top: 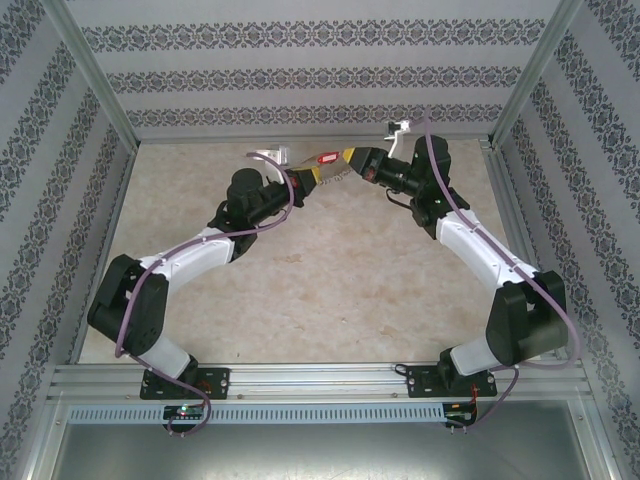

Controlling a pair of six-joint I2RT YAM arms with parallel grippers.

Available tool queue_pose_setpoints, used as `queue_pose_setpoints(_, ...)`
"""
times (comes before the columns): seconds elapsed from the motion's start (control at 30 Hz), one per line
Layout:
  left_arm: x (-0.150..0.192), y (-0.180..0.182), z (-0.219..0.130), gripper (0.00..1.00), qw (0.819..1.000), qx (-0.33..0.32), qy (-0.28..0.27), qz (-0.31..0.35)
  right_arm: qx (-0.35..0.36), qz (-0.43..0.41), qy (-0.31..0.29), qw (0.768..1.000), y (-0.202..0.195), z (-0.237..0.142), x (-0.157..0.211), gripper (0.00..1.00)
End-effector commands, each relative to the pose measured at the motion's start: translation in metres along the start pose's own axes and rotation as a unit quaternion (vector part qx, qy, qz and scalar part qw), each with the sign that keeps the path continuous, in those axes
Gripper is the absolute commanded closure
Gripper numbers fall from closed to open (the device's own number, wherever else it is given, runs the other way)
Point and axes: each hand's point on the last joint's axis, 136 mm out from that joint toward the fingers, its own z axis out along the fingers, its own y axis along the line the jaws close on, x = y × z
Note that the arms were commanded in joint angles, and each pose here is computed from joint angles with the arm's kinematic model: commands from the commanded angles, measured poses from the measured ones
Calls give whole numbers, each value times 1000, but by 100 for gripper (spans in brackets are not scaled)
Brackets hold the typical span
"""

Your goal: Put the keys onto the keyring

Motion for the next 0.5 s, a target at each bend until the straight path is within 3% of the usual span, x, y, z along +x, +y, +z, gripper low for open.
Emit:
queue_pose_setpoints(0.0, -22, 16, -11, 100, 998, -40, -40, 12, -13, -21, -6, 1000, 10, -9, -2, 100)
queue_pose_setpoints(0.47, -38, 31, -21, 100, 997, -56, -58, 7, 1, -24, 12, 1000, 0, -18, 7, 100)
